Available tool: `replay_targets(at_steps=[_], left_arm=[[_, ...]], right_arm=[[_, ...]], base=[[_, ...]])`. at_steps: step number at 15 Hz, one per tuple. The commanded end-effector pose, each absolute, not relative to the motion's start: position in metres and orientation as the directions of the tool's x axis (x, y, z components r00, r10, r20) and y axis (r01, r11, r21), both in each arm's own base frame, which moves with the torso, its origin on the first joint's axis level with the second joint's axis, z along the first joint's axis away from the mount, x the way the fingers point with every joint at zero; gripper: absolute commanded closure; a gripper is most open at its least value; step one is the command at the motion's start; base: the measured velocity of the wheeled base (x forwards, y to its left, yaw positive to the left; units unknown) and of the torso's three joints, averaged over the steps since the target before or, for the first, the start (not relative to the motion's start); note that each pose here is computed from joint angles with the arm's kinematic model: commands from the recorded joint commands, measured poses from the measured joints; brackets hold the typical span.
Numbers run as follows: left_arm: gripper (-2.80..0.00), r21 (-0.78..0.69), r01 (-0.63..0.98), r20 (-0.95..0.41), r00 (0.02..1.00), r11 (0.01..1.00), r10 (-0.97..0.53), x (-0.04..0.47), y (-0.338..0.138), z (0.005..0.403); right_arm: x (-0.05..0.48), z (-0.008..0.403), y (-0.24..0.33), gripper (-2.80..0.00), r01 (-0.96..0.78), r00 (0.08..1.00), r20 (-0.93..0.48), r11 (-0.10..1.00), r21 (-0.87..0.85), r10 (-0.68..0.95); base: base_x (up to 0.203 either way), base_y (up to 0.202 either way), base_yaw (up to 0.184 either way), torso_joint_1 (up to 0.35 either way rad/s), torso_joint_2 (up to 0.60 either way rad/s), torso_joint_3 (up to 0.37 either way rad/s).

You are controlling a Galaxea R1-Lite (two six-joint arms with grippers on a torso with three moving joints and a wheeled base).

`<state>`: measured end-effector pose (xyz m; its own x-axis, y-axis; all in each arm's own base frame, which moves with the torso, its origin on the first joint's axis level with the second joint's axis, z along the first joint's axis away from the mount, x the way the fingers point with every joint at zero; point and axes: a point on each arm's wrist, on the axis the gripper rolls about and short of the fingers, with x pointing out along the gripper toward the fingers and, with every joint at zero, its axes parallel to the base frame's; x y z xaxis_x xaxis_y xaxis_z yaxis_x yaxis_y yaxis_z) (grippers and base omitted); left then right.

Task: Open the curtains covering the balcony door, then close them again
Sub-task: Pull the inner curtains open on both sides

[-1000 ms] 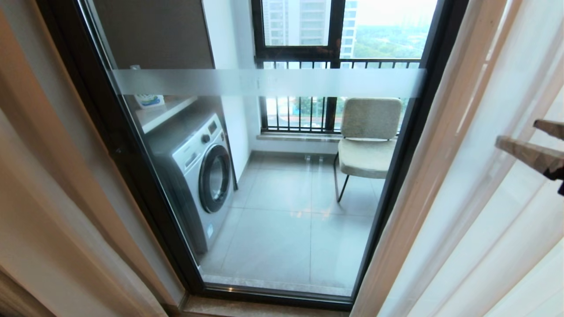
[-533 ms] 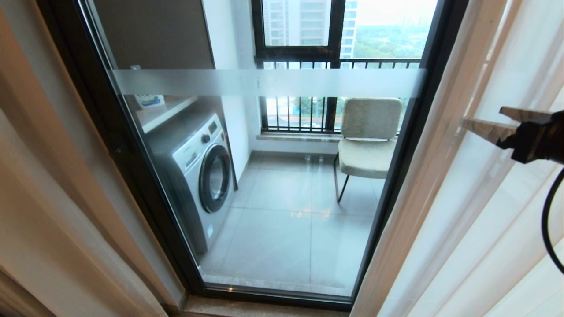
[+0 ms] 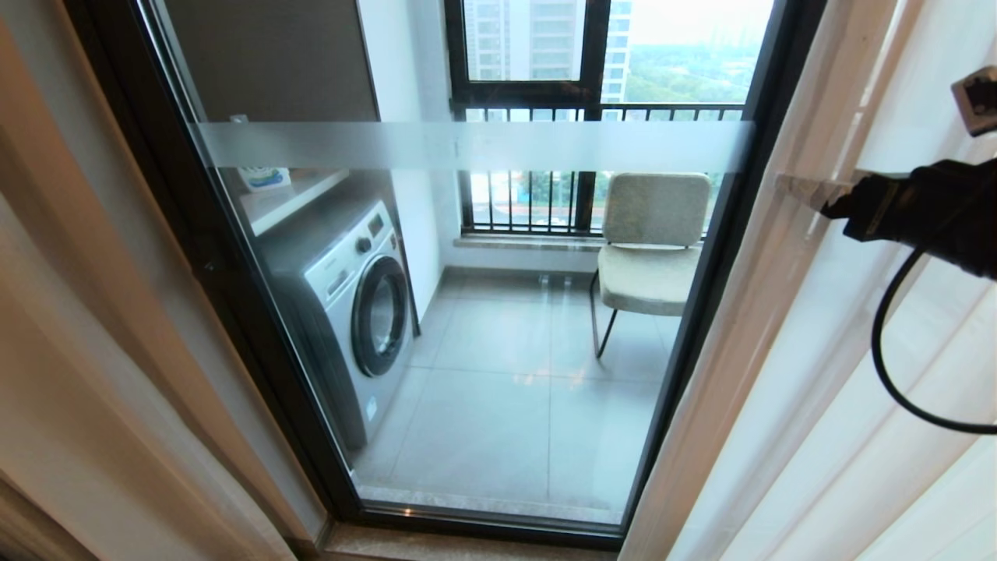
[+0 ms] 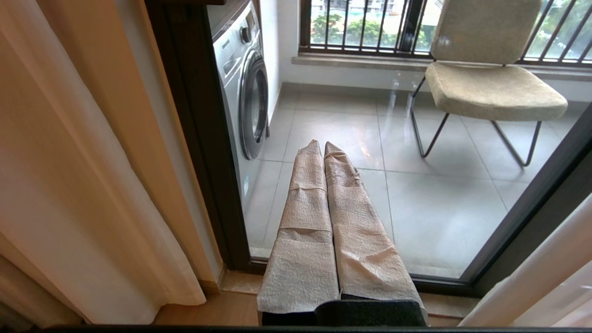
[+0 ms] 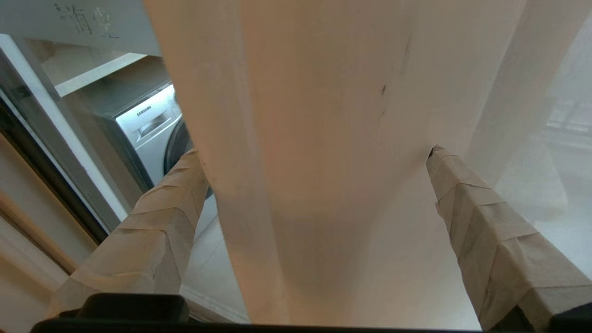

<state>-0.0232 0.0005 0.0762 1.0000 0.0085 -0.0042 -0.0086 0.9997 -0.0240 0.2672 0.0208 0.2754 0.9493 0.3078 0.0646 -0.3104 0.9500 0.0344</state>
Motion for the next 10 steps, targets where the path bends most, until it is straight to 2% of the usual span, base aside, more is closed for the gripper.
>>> replay_targets(at_steps=[1,5,10], left_arm=[[0.0,-0.024,-0.009,-0.003,1.0,1.0,0.009,-0.023,0.0,0.076],[0.0,-0.024,-0.009,-0.003,1.0,1.0,0.009,-0.023,0.0,0.076],[0.0,-0.024,-0.009,-0.003,1.0,1.0,0.009,-0.023,0.0,0.076]], right_arm=[[0.284,0.27,0.022,-2.8,-0.311,0.949,0.056,0.95,0.038,0.309],[0.31,0.273,0.023,-2.8,-0.297,0.951,0.101,0.955,0.024,0.293],[0.331,0.275,0.021,-2.8,-0.177,0.978,0.121,0.984,0.032,0.172]], base=[[0.0,0.0,0.0,0.0,0.0,0.0],[0.0,0.0,0.0,0.0,0.0,0.0],[0.0,0.0,0.0,0.0,0.0,0.0]])
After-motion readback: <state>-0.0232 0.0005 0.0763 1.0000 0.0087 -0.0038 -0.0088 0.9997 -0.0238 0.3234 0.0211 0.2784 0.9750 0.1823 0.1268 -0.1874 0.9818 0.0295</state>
